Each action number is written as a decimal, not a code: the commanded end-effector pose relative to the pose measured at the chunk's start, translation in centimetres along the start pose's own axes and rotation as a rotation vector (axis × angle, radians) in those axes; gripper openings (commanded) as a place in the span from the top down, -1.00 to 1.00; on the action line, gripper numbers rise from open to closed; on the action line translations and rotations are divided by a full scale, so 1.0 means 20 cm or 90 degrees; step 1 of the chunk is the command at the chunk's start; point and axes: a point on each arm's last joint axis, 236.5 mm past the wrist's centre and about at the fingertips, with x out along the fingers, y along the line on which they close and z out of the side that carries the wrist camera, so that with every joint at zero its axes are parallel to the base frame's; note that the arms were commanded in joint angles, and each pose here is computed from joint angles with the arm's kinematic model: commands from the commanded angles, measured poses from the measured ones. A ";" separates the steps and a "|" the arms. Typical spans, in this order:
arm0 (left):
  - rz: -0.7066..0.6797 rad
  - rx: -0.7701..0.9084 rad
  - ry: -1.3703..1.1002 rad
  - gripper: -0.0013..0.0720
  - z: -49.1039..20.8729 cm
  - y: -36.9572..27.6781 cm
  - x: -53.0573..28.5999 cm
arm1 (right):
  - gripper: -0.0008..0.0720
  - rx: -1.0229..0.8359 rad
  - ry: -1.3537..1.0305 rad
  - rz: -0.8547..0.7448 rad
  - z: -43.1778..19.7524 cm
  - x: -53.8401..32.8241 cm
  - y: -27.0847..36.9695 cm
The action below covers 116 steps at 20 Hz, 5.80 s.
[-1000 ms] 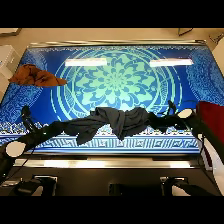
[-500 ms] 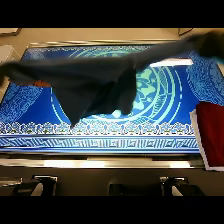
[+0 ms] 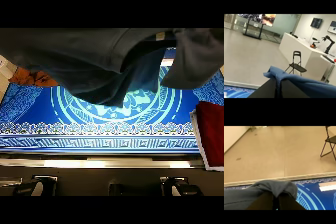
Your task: Fold the clothes and pants, and hang the long-sleeved shirts on hangers.
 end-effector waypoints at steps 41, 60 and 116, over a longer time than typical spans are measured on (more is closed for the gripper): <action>0.069 -0.221 0.778 0.89 -2.20 0.54 -0.02 | 0.54 0.408 1.082 0.165 -3.14 -0.44 1.13; -0.091 0.030 -0.222 0.89 0.54 -0.34 -0.29 | 0.87 0.136 -0.204 0.165 0.38 -0.31 0.28; 0.154 -0.492 0.976 0.89 -2.75 0.79 -0.45 | -0.55 0.413 1.025 -0.166 -2.76 0.10 -0.75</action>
